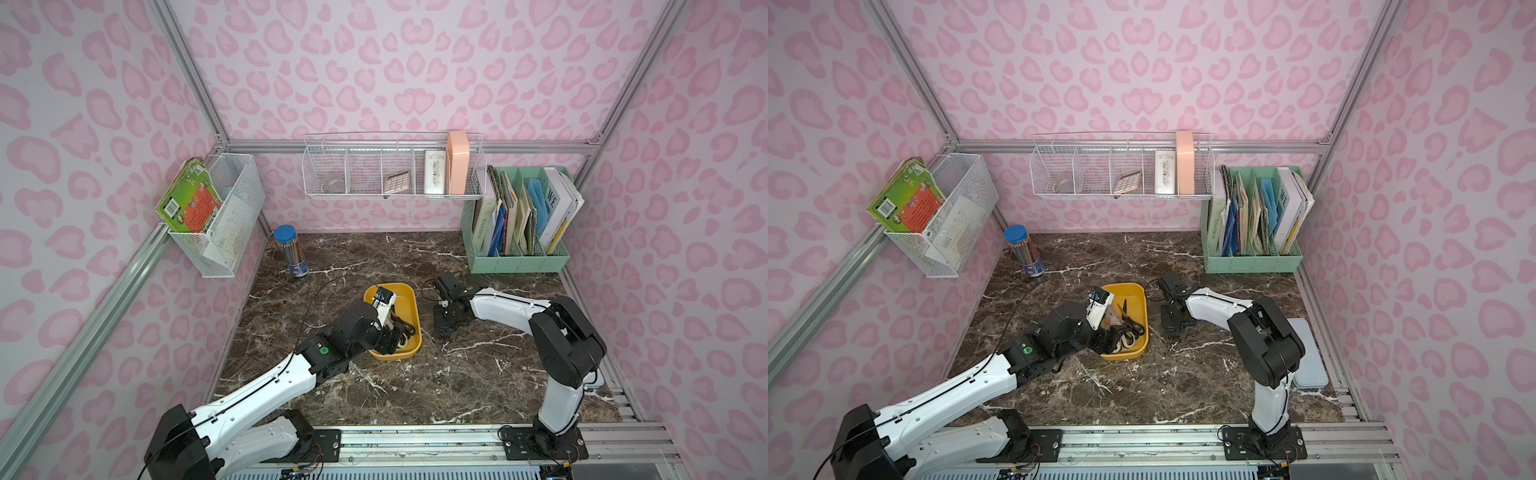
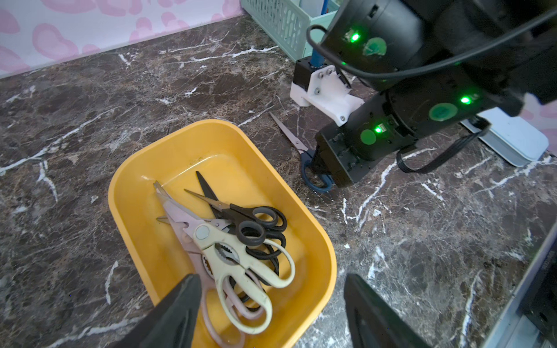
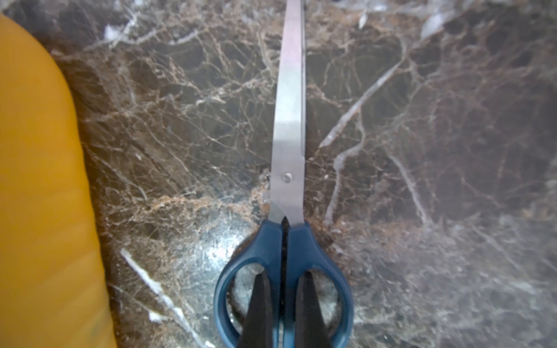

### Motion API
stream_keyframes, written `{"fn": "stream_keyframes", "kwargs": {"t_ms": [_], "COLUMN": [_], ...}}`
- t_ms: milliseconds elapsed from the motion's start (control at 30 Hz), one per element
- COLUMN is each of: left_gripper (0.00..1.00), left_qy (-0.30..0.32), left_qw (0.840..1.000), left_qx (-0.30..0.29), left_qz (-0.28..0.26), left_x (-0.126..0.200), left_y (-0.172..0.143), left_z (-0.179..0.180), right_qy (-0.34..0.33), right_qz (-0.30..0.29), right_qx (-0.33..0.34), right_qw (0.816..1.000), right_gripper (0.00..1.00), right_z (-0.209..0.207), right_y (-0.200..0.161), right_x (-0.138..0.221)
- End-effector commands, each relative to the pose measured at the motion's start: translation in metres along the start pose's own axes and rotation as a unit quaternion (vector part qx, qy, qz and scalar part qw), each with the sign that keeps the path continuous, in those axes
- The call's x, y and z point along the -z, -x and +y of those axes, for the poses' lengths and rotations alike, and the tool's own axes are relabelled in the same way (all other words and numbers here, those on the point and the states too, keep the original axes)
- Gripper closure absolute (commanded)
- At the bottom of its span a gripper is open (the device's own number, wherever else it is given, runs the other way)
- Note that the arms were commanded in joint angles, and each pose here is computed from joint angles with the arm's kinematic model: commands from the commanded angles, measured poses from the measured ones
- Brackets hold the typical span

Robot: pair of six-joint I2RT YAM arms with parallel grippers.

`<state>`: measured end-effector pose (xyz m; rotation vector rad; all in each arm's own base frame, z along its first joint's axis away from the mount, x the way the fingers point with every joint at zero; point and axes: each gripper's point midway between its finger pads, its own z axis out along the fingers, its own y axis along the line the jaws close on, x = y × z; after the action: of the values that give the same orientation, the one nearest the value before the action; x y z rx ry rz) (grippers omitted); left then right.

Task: Put the scissors into the storage box
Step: Pick up the scissors from the center of the board, then place the scissors in the storage box.

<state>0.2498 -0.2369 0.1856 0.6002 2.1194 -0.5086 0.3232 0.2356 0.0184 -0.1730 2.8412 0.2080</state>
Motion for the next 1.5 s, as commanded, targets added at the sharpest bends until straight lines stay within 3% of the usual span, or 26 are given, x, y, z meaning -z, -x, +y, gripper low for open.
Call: {"fn": "stream_keyframes", "kwargs": {"t_ms": [0,267,467,633,833,1000,1200,1333,1467], "left_gripper": [0.18,0.13,0.13,0.11,0.08,0.06,0.03,0.03,0.02], "left_qy": [-0.039,0.011,0.109,0.167,0.219,0.283,0.302,0.320,0.352], "left_qw": [0.999,1.000,0.992,0.978,0.958,0.935,0.928,0.921,0.909], "left_qx": [-0.030,-0.024,0.047,0.115,0.177,0.207,0.210,0.213,0.216], "left_qz": [-0.014,0.006,0.052,0.057,0.052,0.061,0.058,0.059,0.058], "left_x": [0.002,0.000,-0.001,0.010,0.024,0.043,0.053,0.058,0.071], "left_y": [0.005,-0.001,-0.020,-0.037,-0.057,-0.071,-0.075,-0.077,-0.079], "left_z": [-0.014,0.008,0.063,0.099,0.128,0.148,0.155,0.160,0.167], "right_qy": [-0.017,0.009,0.040,0.110,0.159,0.158,0.136,0.115,0.126], "right_qz": [0.031,-0.018,-0.038,-0.048,-0.017,0.013,0.043,0.041,0.027], "right_qx": [0.005,0.012,0.033,0.084,0.149,0.145,0.117,0.099,0.112], "right_qw": [0.999,1.000,0.998,0.989,0.976,0.977,0.983,0.988,0.985], "right_gripper": [1.00,1.00,1.00,1.00,1.00,1.00,1.00,0.86,0.60], "right_z": [-0.008,0.012,0.043,0.107,0.164,0.167,0.156,0.146,0.154], "right_y": [-0.015,0.015,0.026,0.022,-0.005,-0.018,-0.026,-0.016,-0.003], "right_x": [0.002,0.045,0.074,0.099,0.091,0.072,0.045,0.033,0.041]}}
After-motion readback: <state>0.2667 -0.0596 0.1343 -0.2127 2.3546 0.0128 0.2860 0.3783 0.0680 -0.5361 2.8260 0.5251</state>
